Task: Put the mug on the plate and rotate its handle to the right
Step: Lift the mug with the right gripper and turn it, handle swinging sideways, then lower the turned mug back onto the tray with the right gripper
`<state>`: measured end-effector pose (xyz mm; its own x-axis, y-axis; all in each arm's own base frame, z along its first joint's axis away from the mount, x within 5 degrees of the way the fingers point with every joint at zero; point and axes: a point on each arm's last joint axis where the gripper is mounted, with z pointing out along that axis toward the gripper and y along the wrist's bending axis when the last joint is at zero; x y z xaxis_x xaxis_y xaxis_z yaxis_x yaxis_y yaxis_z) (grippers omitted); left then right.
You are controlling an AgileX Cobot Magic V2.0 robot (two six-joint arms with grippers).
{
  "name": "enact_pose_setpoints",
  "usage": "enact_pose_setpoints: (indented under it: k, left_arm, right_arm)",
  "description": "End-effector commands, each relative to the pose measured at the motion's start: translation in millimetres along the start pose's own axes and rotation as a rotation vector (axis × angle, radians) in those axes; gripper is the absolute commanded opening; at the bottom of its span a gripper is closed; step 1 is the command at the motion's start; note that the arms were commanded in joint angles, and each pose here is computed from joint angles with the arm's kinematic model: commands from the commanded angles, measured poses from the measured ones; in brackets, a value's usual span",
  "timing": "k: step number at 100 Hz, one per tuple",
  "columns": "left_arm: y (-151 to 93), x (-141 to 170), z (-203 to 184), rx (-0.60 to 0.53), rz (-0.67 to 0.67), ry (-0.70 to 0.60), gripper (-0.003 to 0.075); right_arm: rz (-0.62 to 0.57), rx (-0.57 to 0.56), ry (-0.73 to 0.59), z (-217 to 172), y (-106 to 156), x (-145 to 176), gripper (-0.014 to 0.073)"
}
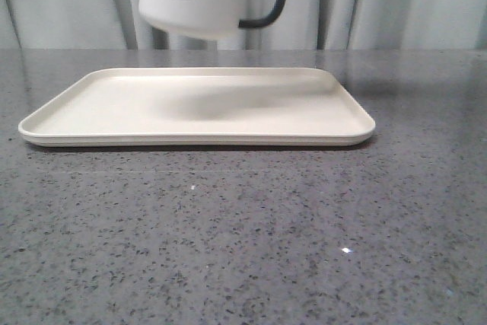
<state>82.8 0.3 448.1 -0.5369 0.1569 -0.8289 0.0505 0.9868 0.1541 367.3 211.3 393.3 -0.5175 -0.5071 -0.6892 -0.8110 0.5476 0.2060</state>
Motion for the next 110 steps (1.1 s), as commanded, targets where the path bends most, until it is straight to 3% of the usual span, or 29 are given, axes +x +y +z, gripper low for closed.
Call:
enact_pose_setpoints:
  k: [1, 14, 28, 110]
  left_arm:
    - [2, -6, -4, -0.005, -0.007, -0.037, -0.002]
    - [2, -5, -4, -0.002, -0.008, -0.036, -0.002]
    - [2, -5, -4, -0.001, -0.008, -0.036, -0.002]
    - [1, -5, -4, 0.007, -0.011, -0.034, -0.002]
  right_arm:
    - [-0.114, 0.028, -0.101, -53, 25, -20, -0.0112]
    - [-0.169, 0.049, -0.137, -70, 33, -28, -0.0112]
    - [-0.244, 0.051, -0.096, -64, 33, -25, -0.0112]
    - [-0.229, 0.006, 0.11, 18, 3, -3, -0.0112]
